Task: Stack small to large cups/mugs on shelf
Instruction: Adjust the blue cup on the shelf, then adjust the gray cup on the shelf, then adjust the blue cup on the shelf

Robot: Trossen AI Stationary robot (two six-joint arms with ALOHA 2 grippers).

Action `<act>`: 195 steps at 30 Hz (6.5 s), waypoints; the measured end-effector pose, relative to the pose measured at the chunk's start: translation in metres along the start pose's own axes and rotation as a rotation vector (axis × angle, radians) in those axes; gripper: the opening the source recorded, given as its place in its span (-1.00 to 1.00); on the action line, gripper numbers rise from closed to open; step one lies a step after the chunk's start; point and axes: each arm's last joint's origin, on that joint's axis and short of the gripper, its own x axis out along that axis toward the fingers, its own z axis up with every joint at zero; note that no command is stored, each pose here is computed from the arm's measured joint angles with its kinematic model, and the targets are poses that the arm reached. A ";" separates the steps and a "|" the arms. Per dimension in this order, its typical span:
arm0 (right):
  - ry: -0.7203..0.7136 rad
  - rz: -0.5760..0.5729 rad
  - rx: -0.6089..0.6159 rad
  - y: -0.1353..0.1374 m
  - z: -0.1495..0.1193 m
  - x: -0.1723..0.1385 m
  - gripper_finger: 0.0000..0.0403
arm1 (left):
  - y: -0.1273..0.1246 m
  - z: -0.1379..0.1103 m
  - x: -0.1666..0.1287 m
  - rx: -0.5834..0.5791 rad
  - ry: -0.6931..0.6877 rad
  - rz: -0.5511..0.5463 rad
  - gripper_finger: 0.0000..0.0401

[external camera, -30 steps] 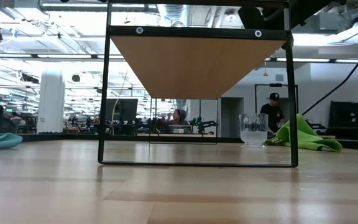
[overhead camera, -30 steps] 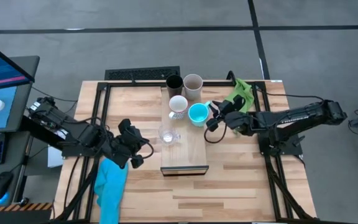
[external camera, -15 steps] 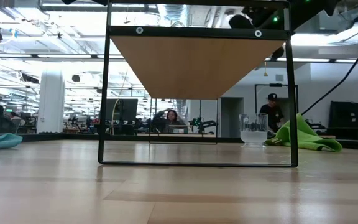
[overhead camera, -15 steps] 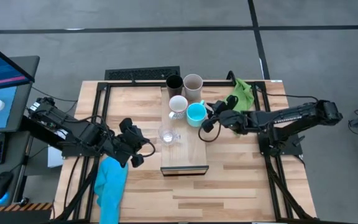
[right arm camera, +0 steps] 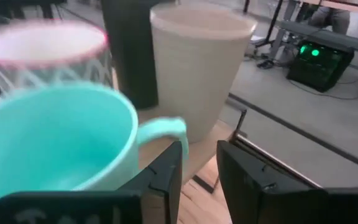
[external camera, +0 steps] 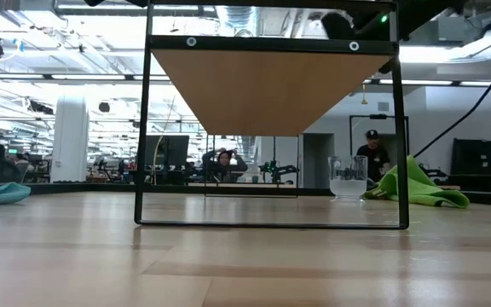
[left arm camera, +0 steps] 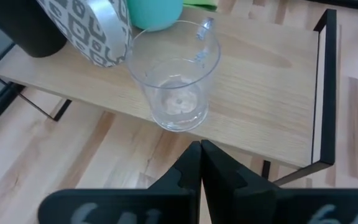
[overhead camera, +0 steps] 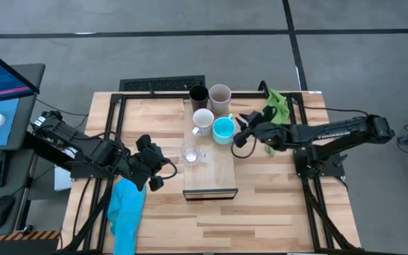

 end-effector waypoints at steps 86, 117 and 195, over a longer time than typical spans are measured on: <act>0.156 0.240 -0.181 0.040 0.087 0.025 -0.97 | 0.003 -0.003 0.000 0.144 0.019 0.028 -1.00; 0.161 0.278 -0.182 0.045 0.083 0.039 -0.95 | 0.004 -0.004 0.000 0.158 0.034 0.039 -1.00; 0.428 0.013 -0.260 0.029 0.043 -0.029 -0.98 | 0.004 -0.003 0.000 0.184 0.018 0.059 -1.00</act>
